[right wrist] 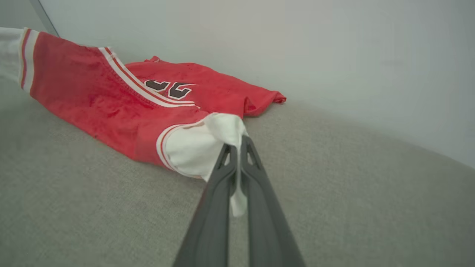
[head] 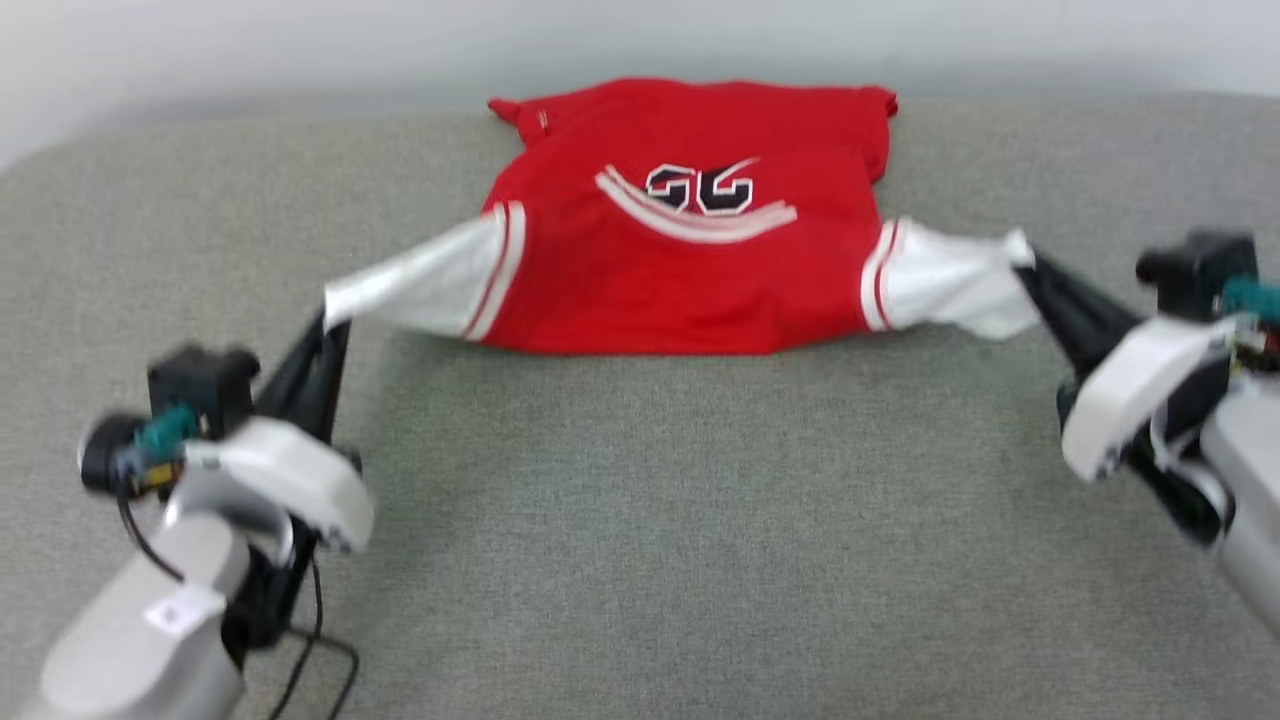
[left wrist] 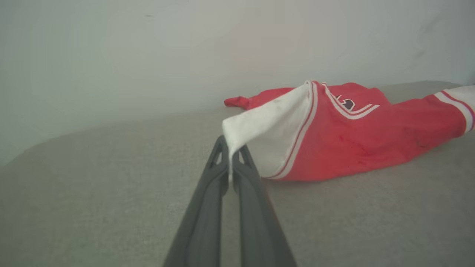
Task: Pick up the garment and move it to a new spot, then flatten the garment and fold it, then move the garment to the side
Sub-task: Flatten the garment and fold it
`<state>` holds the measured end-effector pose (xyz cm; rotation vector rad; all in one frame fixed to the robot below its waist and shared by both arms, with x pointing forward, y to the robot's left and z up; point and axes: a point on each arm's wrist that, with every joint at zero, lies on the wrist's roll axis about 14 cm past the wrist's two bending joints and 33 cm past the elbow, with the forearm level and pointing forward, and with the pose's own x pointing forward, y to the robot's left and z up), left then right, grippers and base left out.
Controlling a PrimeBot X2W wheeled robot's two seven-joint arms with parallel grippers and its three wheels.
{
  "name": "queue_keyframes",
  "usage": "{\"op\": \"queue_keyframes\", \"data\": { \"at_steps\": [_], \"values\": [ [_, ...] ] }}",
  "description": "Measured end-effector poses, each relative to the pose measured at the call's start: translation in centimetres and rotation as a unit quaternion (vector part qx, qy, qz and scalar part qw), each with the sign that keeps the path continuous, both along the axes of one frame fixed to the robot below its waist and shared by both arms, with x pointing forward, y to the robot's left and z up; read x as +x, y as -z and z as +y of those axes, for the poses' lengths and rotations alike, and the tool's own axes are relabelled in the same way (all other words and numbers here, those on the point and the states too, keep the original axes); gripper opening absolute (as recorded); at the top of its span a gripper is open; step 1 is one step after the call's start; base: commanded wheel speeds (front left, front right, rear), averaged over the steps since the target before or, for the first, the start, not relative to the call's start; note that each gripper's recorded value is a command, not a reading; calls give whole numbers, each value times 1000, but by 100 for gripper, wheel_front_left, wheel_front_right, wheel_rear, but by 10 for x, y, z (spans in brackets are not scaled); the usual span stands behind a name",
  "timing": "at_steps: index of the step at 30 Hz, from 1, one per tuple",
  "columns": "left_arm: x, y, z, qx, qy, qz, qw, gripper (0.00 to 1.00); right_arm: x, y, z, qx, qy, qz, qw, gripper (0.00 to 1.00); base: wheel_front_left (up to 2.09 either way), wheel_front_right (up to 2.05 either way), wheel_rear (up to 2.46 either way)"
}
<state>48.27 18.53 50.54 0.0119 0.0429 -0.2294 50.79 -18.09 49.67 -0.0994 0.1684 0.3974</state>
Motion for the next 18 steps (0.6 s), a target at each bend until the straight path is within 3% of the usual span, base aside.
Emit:
{"op": "queue_keyframes", "data": {
  "at_steps": [10,18],
  "values": [
    [-96,56,21,-17,-53,96,994,0,-96,59,-26,6,27,84,996,0,0,0,0],
    [-146,82,38,-27,-97,140,985,0,-159,91,-57,15,77,126,989,0,0,0,0]
  ]
}}
